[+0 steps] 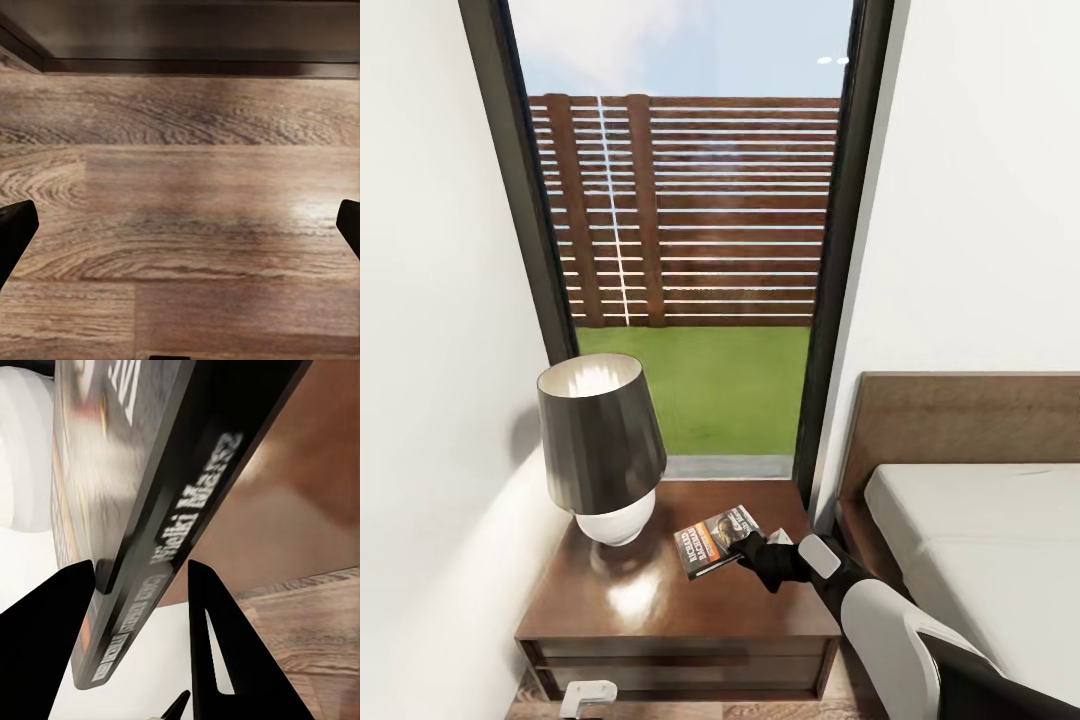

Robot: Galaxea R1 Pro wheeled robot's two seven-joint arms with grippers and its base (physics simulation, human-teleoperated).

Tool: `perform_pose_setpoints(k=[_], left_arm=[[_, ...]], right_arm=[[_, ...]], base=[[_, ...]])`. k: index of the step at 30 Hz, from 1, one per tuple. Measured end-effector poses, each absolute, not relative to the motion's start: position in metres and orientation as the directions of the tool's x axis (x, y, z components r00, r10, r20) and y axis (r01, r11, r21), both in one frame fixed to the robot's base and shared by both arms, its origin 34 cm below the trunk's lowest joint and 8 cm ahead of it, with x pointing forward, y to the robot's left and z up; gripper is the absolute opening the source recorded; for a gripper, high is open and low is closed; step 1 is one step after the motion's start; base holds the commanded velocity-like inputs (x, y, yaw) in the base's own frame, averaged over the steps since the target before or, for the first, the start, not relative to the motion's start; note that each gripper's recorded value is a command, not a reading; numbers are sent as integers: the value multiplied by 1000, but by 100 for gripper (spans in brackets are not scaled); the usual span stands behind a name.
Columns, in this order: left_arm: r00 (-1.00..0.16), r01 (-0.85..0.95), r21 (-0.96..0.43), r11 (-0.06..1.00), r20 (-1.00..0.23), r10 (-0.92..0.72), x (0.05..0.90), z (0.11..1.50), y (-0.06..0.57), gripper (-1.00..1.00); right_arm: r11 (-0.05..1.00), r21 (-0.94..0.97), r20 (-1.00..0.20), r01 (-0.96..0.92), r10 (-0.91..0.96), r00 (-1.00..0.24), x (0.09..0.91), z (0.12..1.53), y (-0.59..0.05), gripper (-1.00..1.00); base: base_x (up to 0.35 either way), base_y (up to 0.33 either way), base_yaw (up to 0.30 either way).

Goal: In the bedroom, move the book from the bed onto either nightstand, and place the two sandals side by side next to the bed.

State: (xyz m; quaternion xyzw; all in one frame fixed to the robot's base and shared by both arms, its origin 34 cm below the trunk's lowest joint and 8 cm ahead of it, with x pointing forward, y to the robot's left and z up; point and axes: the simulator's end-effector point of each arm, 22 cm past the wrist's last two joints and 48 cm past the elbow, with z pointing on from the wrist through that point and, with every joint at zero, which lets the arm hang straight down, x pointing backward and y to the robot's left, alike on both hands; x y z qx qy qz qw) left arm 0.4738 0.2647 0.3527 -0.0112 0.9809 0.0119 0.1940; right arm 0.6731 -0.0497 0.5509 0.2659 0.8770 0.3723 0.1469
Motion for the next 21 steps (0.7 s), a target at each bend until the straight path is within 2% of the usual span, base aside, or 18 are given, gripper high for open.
perform_pose_setpoints(k=[21], left_arm=[[-926, -27, 20, 999, -377, -18, 471, 340, 265, 100]], right_arm=[[588, 723, -53, 363, 571, -819, 668, 536, -50, -100]], base=[[0, 0, 0]])
